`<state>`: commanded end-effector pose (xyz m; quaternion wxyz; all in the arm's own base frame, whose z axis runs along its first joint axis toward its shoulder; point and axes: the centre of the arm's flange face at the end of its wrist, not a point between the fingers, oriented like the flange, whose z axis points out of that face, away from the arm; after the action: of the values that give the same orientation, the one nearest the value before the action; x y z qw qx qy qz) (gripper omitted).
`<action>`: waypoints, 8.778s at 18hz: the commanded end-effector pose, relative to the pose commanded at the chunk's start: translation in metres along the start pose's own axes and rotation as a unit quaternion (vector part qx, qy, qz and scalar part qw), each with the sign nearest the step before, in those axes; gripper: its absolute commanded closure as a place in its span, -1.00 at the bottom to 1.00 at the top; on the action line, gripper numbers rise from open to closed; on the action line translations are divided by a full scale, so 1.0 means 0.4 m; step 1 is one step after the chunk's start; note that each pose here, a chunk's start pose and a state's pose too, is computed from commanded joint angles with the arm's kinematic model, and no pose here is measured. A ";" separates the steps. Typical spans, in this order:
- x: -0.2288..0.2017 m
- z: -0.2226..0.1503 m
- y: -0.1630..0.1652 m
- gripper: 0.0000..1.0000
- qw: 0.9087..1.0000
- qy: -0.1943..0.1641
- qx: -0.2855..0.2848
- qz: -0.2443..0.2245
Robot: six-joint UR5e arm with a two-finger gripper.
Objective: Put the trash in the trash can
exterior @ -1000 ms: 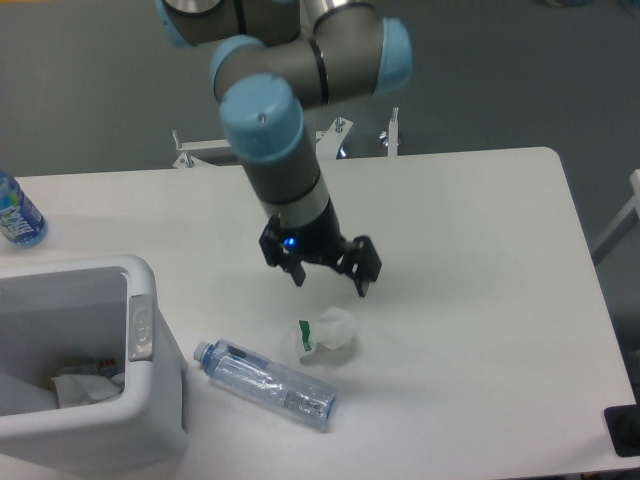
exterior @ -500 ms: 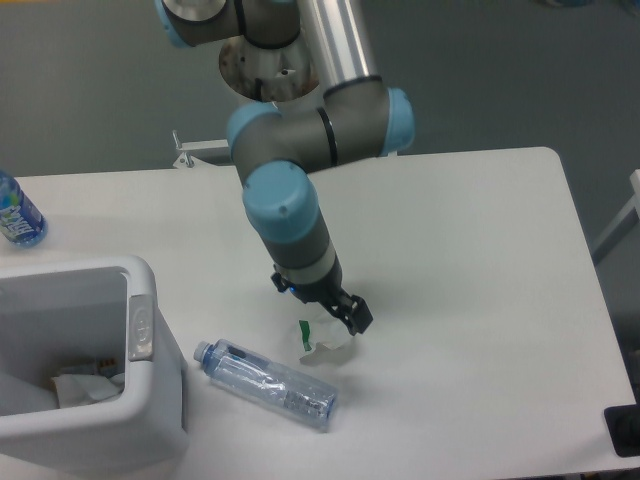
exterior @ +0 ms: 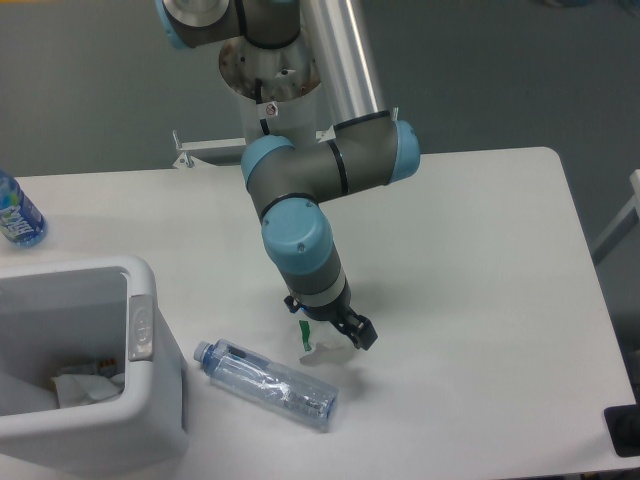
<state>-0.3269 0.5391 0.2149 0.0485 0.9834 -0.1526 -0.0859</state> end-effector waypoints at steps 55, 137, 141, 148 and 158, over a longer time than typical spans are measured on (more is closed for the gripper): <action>0.044 -0.902 -0.097 1.00 0.853 0.091 0.428 -0.285; -0.123 0.044 -0.231 -0.74 0.750 0.029 0.055 -0.659; -0.120 0.047 -0.229 -0.68 0.750 0.029 0.054 -0.659; -0.125 0.035 -0.230 -0.30 0.750 0.028 0.058 -0.658; -0.127 0.025 -0.229 -0.13 0.752 0.026 0.060 -0.655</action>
<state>-0.3498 0.6409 0.2017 -0.0753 0.8451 0.5258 -0.0611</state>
